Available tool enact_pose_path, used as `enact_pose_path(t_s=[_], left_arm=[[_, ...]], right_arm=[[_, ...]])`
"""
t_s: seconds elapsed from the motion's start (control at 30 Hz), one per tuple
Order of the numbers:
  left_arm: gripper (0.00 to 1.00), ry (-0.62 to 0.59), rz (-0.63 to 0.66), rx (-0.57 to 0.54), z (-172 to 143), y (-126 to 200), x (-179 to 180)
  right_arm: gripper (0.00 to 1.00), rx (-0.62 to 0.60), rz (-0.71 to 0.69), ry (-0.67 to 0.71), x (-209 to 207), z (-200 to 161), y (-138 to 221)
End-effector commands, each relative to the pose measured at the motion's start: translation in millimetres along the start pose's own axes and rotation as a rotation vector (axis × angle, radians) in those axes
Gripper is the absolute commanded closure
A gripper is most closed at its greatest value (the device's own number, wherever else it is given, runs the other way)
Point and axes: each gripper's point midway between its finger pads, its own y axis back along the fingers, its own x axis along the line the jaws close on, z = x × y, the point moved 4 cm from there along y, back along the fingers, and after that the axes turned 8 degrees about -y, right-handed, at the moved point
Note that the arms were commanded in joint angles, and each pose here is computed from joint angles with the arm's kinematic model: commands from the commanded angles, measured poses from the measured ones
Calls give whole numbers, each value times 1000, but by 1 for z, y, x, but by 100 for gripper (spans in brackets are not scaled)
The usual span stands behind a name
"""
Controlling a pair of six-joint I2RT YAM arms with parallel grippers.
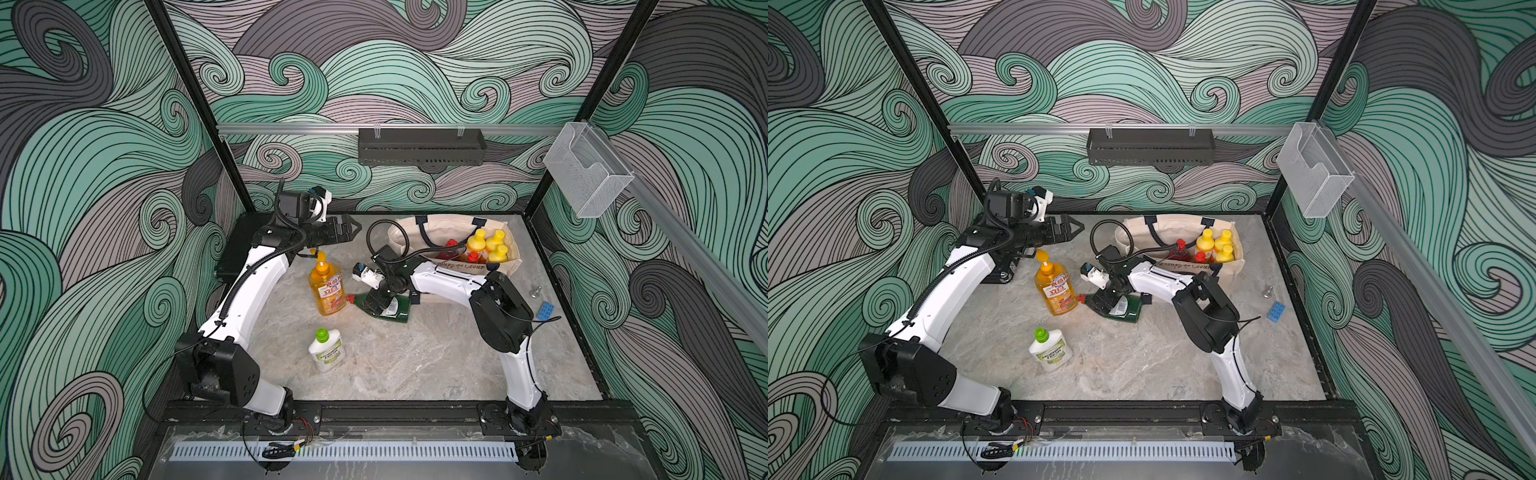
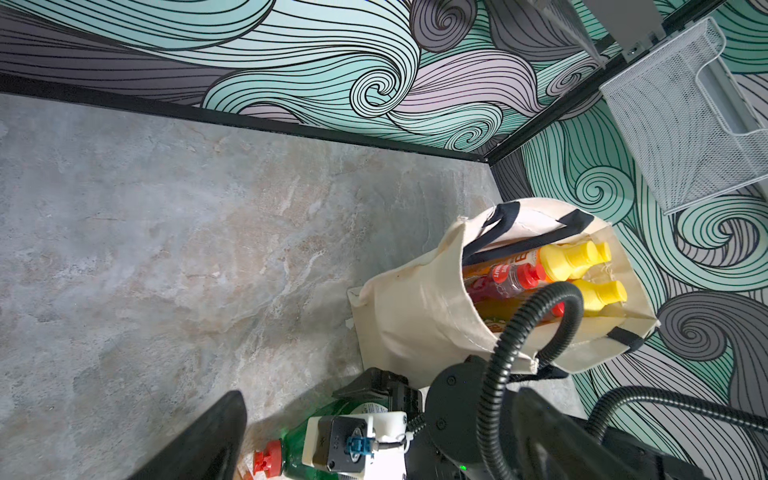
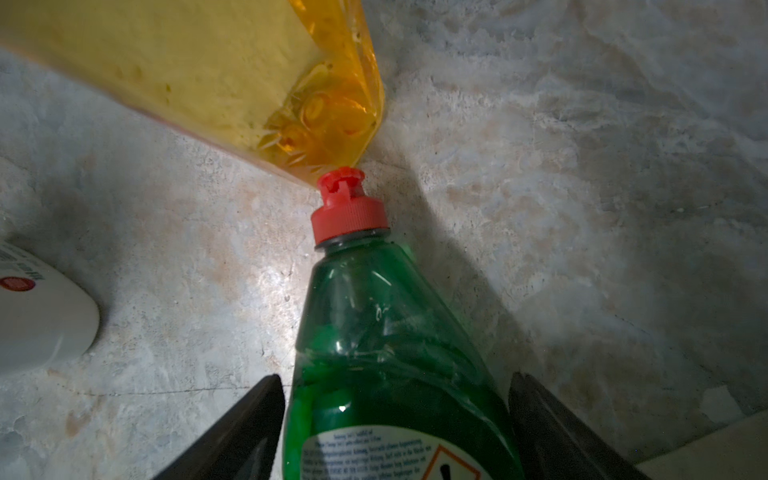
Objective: Pack dish soap into the shopping bag
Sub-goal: Adjust the bottle of dish soap at the center of the board.
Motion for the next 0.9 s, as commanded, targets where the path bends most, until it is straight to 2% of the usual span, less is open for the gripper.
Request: enact_pose_path(t_s=[0.0, 0.2, 0.5, 0.6, 0.73, 0.87], left_arm=[[1, -5, -24, -33, 6, 11, -5], [1, -4, -28, -34, 6, 12, -5], [1, -6, -37, -34, 6, 11, -6], [1, -9, -38, -32, 6, 12, -6], [1, -15, -25, -43, 9, 16, -4], [1, -17, -4, -52, 12, 24, 0]], right_arm=[[18, 57, 35, -15, 6, -18, 5], [31, 82, -18, -52, 6, -42, 19], [34, 149, -99, -123, 13, -92, 52], [29, 173, -136, -111, 23, -105, 69], [23, 90, -152, -73, 36, -83, 99], [21, 90, -118, 23, 51, -59, 96]])
